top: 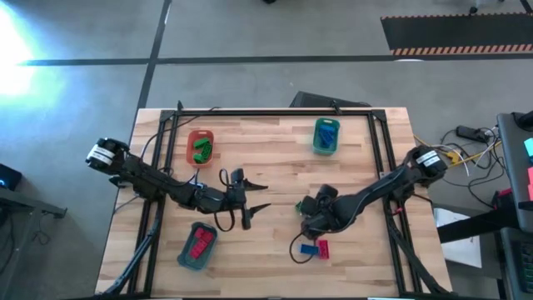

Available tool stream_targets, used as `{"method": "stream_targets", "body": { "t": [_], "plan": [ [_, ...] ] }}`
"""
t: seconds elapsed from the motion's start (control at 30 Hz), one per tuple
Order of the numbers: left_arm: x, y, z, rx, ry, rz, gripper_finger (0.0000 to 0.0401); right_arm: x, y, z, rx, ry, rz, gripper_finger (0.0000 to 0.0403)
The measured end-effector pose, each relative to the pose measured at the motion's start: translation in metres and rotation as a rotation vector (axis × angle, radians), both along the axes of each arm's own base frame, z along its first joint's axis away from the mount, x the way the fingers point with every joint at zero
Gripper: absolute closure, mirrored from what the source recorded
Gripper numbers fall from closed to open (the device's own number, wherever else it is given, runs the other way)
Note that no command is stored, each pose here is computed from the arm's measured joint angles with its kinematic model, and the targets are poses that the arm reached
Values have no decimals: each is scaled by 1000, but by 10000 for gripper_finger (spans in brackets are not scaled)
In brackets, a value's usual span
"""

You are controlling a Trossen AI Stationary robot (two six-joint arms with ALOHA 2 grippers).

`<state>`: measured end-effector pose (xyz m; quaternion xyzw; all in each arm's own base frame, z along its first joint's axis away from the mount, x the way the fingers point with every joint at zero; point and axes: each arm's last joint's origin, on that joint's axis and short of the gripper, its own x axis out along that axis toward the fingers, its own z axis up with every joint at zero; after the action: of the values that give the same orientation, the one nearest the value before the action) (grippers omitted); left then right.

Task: Sort & place blocks by color
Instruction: Put the green game piece into the orange bin

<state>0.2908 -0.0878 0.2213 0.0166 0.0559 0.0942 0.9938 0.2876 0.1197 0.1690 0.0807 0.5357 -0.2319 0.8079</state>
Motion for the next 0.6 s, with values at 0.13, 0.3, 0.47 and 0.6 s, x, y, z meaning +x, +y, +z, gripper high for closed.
{"method": "stream_targets", "body": {
  "t": [0.13, 0.3, 0.47, 0.6],
  "plan": [
    [0, 0, 0, 0, 0, 0, 166, 7, -1, -3, 48, -45, -30, 93],
    [0, 0, 0, 0, 1, 0, 166, 10, -5, -3, 73, -78, -90, 86],
    [0, 0, 0, 1, 1, 0, 166, 7, -7, -7, 76, -72, -116, 90],
    [0, 0, 0, 1, 1, 0, 166, 4, -8, -17, 85, -87, -125, 95]
  ]
}}
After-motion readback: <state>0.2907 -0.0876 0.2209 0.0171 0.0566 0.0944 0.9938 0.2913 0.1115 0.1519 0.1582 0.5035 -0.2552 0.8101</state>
